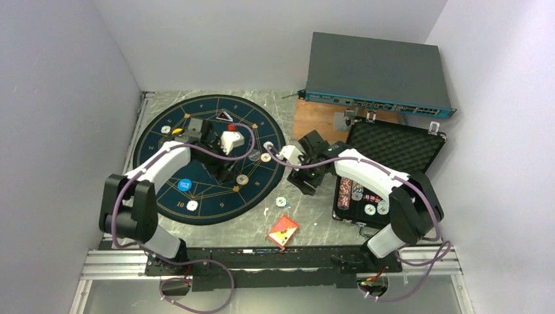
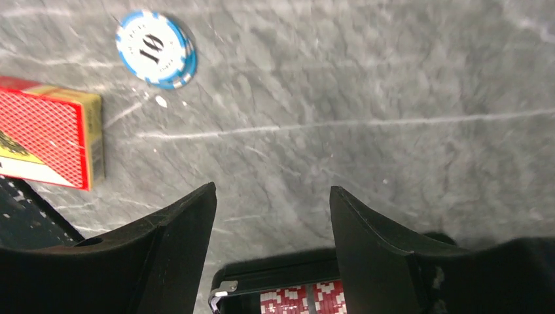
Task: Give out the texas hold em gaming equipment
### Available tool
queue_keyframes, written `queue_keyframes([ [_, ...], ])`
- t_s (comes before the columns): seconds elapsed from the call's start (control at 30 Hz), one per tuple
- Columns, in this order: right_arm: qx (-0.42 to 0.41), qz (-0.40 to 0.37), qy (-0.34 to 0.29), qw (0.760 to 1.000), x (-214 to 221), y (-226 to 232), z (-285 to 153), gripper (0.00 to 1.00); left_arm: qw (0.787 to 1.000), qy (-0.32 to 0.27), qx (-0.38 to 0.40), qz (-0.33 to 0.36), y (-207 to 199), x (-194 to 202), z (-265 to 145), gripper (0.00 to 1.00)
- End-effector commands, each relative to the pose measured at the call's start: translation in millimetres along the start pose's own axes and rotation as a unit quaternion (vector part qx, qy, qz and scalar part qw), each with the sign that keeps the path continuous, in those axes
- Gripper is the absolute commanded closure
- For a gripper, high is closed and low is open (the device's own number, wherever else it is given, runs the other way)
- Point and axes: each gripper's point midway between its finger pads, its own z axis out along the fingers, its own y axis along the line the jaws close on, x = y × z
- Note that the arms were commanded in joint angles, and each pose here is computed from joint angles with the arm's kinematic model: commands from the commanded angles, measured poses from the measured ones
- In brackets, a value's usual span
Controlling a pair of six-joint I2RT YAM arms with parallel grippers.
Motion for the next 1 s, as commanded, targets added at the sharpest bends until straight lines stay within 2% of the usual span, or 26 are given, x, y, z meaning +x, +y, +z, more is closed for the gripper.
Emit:
queue_keyframes([
  [0.0, 0.027, 0.022, -0.067, 0.997, -9.8, -17.6, -13.0, 0.33, 0.998, 0.024, -0.034, 0.036, 5.3, -9.3, 22.7, 0.14],
  [0.27, 0.048, 0.046, -0.084, 0.994, -1.9, -34.2, -25.0, 0.33, 0.993, 0.073, -0.046, 0.078, -1.9, -7.6, 63.6, 0.17],
  [0.57, 0.060, 0.052, -0.082, 0.993, -1.1, -40.5, -25.4, 0.32, 0.989, 0.096, -0.056, 0.102, 1.9, -8.2, 84.2, 0.21],
  [0.7, 0.063, 0.055, -0.080, 0.993, -0.1, -42.6, -25.3, 0.32, 0.988, 0.100, -0.049, 0.102, 1.3, -7.0, 90.0, 0.30],
  [0.87, 0.065, 0.059, -0.077, 0.993, 2.6, -45.2, -24.6, 0.32, 0.989, 0.098, -0.045, 0.105, -0.5, -8.8, 88.7, 0.48],
  [0.97, 0.063, 0.061, -0.076, 0.993, 3.3, -45.1, -23.7, 0.32, 0.989, 0.092, -0.047, 0.106, -1.0, -14.9, 82.0, 0.55],
])
